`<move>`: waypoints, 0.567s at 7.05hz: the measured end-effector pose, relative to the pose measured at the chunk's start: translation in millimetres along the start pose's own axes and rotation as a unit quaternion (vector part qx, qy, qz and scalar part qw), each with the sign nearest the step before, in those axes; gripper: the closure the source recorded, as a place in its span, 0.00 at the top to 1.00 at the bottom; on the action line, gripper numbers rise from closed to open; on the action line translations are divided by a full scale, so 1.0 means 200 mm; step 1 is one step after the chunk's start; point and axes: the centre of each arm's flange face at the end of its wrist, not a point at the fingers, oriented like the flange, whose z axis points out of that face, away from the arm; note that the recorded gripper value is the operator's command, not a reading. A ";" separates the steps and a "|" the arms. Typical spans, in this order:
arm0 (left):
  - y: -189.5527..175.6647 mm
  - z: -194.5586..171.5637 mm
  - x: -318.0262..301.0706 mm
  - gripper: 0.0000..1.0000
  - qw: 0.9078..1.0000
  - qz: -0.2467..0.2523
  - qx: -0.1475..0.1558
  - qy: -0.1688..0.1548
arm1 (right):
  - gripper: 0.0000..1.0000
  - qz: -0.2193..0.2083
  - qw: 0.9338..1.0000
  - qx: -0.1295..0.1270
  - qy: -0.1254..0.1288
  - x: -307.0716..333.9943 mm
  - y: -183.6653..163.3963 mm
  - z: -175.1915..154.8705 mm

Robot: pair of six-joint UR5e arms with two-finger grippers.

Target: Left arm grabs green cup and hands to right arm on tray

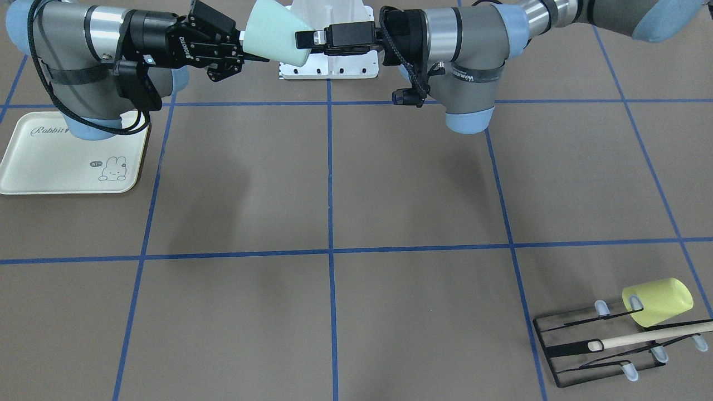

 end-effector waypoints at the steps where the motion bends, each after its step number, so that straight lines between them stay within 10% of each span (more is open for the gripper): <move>1: 0.00 0.00 0.00 1.00 1.000 0.001 0.000 0.001 | 0.00 0.004 1.000 0.000 0.001 0.00 0.00 0.00; 4: 0.01 -0.03 0.04 1.00 1.000 0.009 0.001 0.004 | 0.00 0.013 1.000 0.002 0.003 0.01 0.00 -0.01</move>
